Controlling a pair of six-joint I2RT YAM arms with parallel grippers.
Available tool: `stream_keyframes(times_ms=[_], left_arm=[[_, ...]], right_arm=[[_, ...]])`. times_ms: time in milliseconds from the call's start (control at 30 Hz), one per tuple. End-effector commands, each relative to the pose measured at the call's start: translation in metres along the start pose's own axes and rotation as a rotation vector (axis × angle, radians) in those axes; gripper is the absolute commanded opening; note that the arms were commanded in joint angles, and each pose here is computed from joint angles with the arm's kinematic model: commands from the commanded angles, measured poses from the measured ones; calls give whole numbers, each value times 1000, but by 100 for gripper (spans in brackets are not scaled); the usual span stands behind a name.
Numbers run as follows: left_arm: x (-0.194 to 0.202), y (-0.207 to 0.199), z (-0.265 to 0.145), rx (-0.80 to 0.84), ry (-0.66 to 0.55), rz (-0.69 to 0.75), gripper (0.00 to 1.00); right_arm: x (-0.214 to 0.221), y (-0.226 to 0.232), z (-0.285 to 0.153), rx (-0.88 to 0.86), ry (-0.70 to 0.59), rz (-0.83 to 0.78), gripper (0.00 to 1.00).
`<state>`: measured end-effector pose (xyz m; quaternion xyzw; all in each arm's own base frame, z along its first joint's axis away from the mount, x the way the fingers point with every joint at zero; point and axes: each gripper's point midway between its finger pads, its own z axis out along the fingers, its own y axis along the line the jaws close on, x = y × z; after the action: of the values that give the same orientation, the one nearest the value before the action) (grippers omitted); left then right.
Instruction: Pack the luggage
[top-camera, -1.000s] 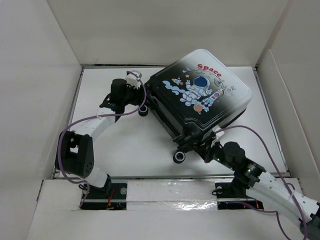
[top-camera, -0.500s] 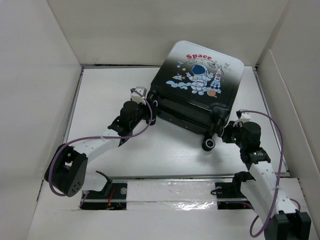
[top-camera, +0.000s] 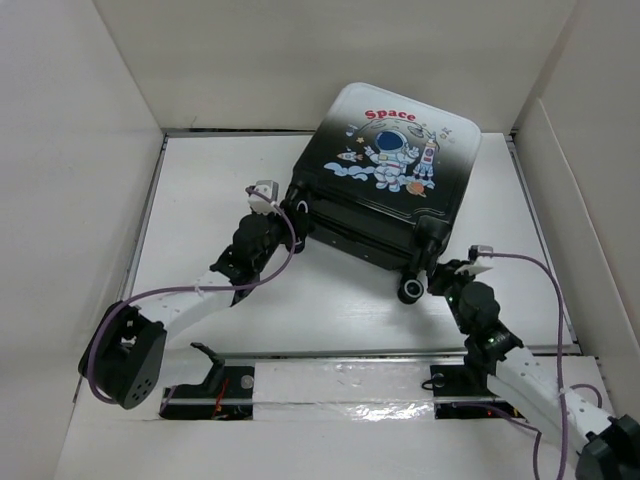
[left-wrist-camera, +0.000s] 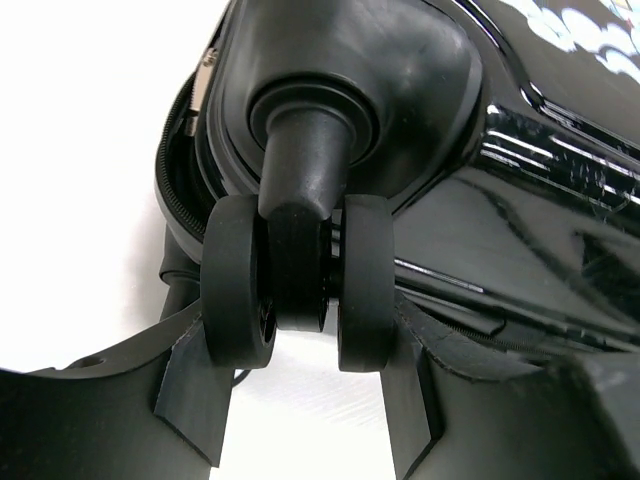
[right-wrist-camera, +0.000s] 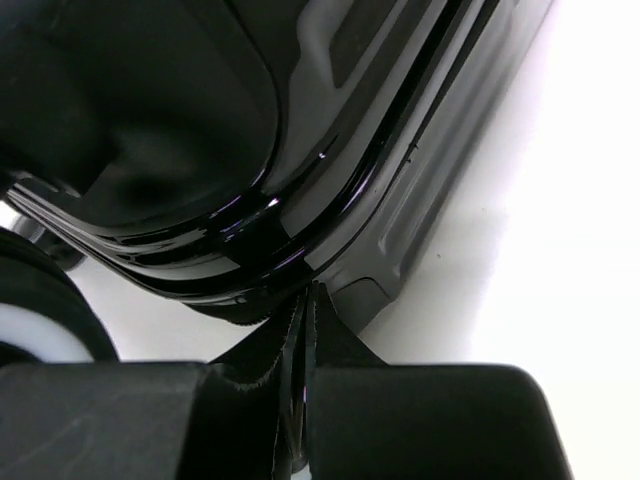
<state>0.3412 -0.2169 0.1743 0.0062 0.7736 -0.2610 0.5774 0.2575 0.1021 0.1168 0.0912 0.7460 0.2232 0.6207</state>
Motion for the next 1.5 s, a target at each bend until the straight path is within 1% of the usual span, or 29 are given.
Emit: stream_keyframes(times_ms=[0, 33, 133, 167, 200, 233, 267, 333, 367, 467, 500, 533, 600, 633, 833, 867, 900, 933, 967, 1000, 1067, 1133, 1233, 1300, 1333, 1367, 1400, 1433, 1467], left_arm=[[-45, -106, -39, 435, -123, -66, 0], [-49, -104, -42, 426, -139, -80, 0], [-78, -98, -58, 423, -237, -129, 0], [-95, -105, -69, 452, -273, -143, 0], [-106, -108, -74, 458, -300, -147, 0], [-118, -111, -80, 465, -324, -147, 0], [-141, -120, -92, 495, -375, -148, 0], [-159, -127, -99, 505, -397, -155, 0], [-180, -136, -109, 530, -431, -160, 0], [-195, -148, -110, 546, -406, -165, 0], [-192, -148, -108, 542, -391, -171, 0], [-187, -147, -104, 534, -372, -177, 0], [-175, -129, -92, 474, -344, -201, 0], [-168, -122, -88, 454, -323, -250, 0], [-109, -69, -76, 250, -229, -324, 0], [-105, -58, -75, 193, -232, -328, 3], [-101, -51, -75, 157, -223, -325, 14], [-92, -42, -74, 112, -196, -313, 28], [-96, -35, -77, 73, -216, -298, 55], [-97, -30, -79, 48, -219, -291, 65], [-105, -23, -87, 6, -239, -276, 78], [-111, -20, -93, -12, -254, -260, 81], [-120, -22, -103, -16, -276, -235, 81], [-120, -30, -107, -1, -276, -206, 71], [-115, -44, -107, 44, -253, -145, 62], [-102, -65, -98, 124, -180, -98, 48], [-90, -83, -93, 181, -129, -60, 45], [-61, -127, -100, 297, -41, -17, 44], [-44, -137, -86, 228, -25, 53, 40]], right_arm=[[-44, 99, -18, -327, -93, 37, 0], [-63, 106, -19, -301, -92, -75, 0], [-79, 113, -21, -286, -56, -225, 0], [-105, 118, -20, -284, -93, -226, 0], [-108, 129, -22, -356, -75, -245, 0], [-109, 131, -18, -369, -48, -260, 0], [-125, 140, -19, -400, -71, -254, 0], [-132, 145, -14, -467, -66, -249, 0], [-132, 144, -11, -469, -52, -241, 0], [-106, 137, -4, -485, 26, -205, 0], [-71, 127, -3, -491, 87, -194, 0], [-63, 132, -6, -523, 73, -158, 0], [-39, 113, -1, -451, 110, -137, 0], [-22, 104, -2, -428, 159, -138, 0], [-8, 74, 1, -309, 192, -137, 0], [-9, 68, 2, -295, 189, -134, 0], [-8, 69, 3, -307, 193, -133, 0], [-7, 67, 4, -307, 195, -137, 0], [-7, 69, 4, -316, 200, -140, 0], [-10, 68, 6, -318, 197, -141, 0], [-12, 67, 8, -315, 193, -149, 0], [-16, 72, 10, -332, 189, -160, 0], [-19, 72, 13, -328, 192, -175, 0], [-20, 71, 14, -330, 195, -177, 0], [-21, 73, 14, -338, 193, -179, 0], [-21, 74, 14, -345, 192, -183, 0], [-19, 75, 14, -357, 198, -183, 0], [-20, 78, 13, -371, 194, -184, 0], [-18, 78, 13, -376, 201, -184, 0]])
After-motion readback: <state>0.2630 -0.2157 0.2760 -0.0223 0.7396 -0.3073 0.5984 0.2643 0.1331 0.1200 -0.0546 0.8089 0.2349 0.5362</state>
